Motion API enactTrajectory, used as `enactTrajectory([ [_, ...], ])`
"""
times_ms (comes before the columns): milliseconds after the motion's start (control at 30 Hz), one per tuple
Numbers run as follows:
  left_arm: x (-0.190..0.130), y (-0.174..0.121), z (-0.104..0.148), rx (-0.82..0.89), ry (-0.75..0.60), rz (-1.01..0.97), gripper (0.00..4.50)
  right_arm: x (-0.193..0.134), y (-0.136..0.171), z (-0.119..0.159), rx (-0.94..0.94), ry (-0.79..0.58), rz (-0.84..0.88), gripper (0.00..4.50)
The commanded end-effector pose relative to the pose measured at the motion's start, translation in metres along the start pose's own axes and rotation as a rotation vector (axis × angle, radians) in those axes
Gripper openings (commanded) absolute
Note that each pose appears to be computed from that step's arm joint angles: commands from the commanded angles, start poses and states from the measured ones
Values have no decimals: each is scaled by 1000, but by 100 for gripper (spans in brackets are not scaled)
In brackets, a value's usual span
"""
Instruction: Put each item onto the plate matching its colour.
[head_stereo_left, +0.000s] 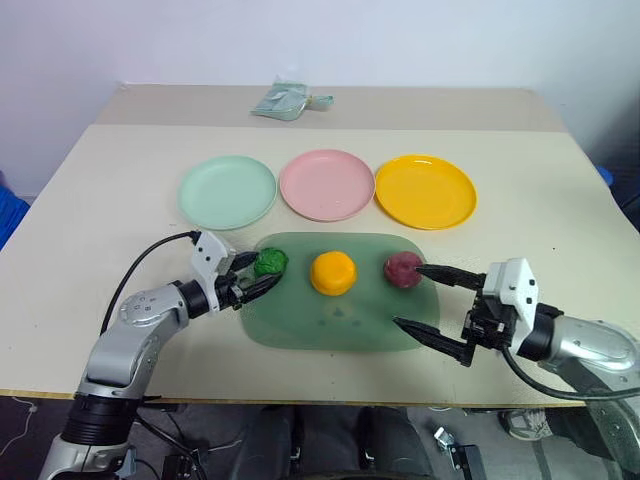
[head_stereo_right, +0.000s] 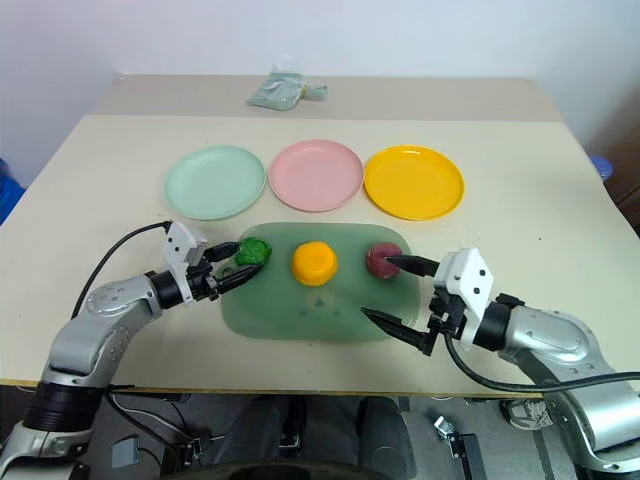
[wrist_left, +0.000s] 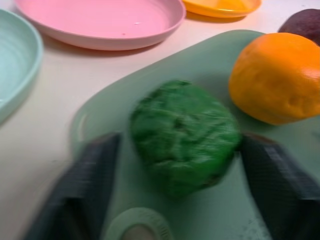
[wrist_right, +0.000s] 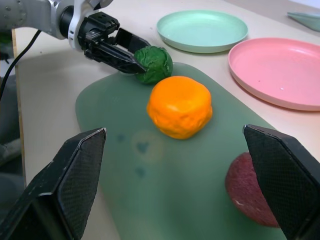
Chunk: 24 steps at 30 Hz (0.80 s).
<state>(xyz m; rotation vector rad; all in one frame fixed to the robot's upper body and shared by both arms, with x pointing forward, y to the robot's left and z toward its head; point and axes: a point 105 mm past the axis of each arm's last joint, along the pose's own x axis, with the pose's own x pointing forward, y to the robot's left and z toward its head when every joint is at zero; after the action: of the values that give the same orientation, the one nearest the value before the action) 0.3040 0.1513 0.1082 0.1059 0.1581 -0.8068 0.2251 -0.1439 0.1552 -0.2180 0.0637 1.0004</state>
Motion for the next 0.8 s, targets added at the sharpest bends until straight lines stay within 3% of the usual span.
enactTrajectory([
  [33,-3,8,17,23,-63,45,224,5,3,10,-24,-39,11,450],
  [167,-3,44,50,26,-205,276,224,11,-9,13,-44,-72,-1,450],
  [300,1,103,61,2,-199,651,224,21,-20,19,-59,-115,-12,450],
  [500,24,132,59,-63,-149,765,224,37,-26,19,-41,-100,-14,450],
  [667,24,142,62,-75,-166,778,429,43,-31,19,-34,-79,-34,450],
  [800,3,143,68,-33,-219,778,440,46,-28,23,-4,-88,-21,450],
])
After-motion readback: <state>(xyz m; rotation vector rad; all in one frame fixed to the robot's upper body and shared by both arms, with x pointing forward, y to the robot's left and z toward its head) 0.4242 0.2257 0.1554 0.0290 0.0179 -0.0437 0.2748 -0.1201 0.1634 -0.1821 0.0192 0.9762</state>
